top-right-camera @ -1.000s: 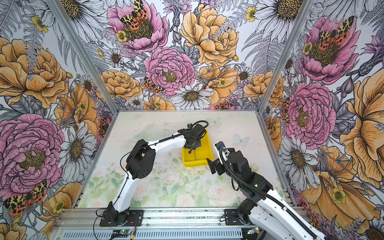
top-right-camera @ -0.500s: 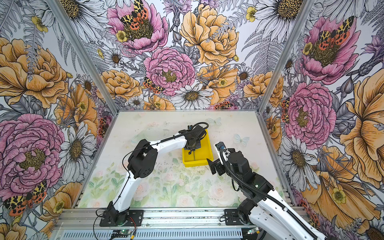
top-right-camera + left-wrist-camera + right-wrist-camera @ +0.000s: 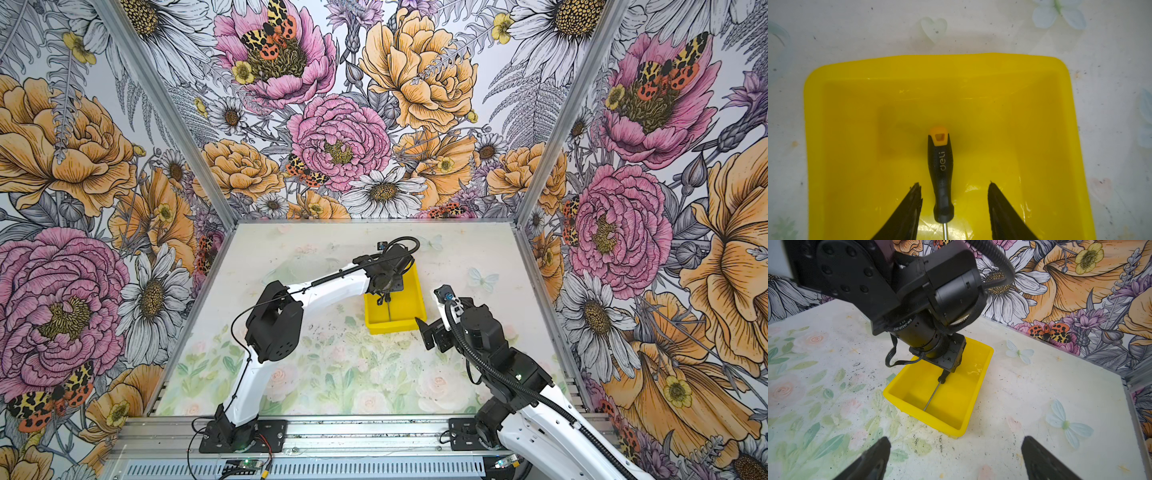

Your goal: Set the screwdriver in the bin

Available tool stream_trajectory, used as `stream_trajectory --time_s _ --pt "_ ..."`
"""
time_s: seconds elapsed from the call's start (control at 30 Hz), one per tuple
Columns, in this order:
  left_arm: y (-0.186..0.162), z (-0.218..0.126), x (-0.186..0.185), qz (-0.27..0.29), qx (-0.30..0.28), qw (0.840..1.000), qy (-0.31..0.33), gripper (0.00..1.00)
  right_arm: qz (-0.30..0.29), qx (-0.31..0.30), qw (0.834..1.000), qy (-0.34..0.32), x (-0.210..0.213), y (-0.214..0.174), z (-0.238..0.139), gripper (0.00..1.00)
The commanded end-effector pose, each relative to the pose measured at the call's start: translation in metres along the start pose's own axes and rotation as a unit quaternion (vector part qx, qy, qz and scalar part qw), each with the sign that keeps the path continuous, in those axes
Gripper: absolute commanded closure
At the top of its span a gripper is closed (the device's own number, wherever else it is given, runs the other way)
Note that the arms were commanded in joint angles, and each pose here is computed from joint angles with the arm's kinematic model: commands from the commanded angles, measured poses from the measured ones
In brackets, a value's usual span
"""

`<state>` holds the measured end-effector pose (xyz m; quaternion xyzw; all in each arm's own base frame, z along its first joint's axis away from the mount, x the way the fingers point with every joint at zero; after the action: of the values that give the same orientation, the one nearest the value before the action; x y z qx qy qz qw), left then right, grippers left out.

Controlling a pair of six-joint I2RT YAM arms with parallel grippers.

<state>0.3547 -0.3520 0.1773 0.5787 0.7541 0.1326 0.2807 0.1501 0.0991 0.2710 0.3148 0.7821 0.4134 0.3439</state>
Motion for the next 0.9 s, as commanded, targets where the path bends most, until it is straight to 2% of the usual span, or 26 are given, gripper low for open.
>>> stream_trajectory --time_s 0.0,0.13,0.33,0.4,0.47,0.87 --pt "0.012 -0.042 0.001 0.003 -0.044 0.999 -0.015 0.45 0.014 -0.011 1.000 -0.022 -0.006 0.002 -0.008 0.01" --pt "0.008 -0.071 0.011 0.011 -0.063 0.998 -0.017 0.40 0.022 -0.017 0.999 -0.029 -0.007 0.000 -0.012 0.00" --pt "0.003 -0.115 0.041 0.018 -0.092 0.995 -0.016 0.26 0.039 -0.015 0.998 -0.039 -0.008 -0.003 -0.012 0.01" --pt "0.002 -0.124 0.054 0.016 -0.100 0.995 -0.012 0.16 0.043 -0.014 0.997 -0.055 -0.011 -0.004 -0.013 0.01" --pt "0.001 -0.132 0.068 0.018 -0.107 0.994 -0.006 0.02 0.044 -0.008 0.996 -0.075 -0.013 -0.005 -0.013 0.01" --pt "0.019 -0.136 0.146 0.009 -0.132 0.991 0.023 0.01 0.038 0.032 0.985 -0.167 -0.026 -0.013 0.006 0.00"
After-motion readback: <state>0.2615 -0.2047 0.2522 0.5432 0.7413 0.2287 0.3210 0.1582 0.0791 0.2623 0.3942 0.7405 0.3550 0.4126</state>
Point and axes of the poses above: each gripper's point midway between its finger pads, its own z axis out along the fingers, its own x axis along the line the jaws close on, y = z × x, the point moved 9 cm from there along -z, back along the fingers, and after that the axes turned 12 degrees about -z, right-handed, at the moved point
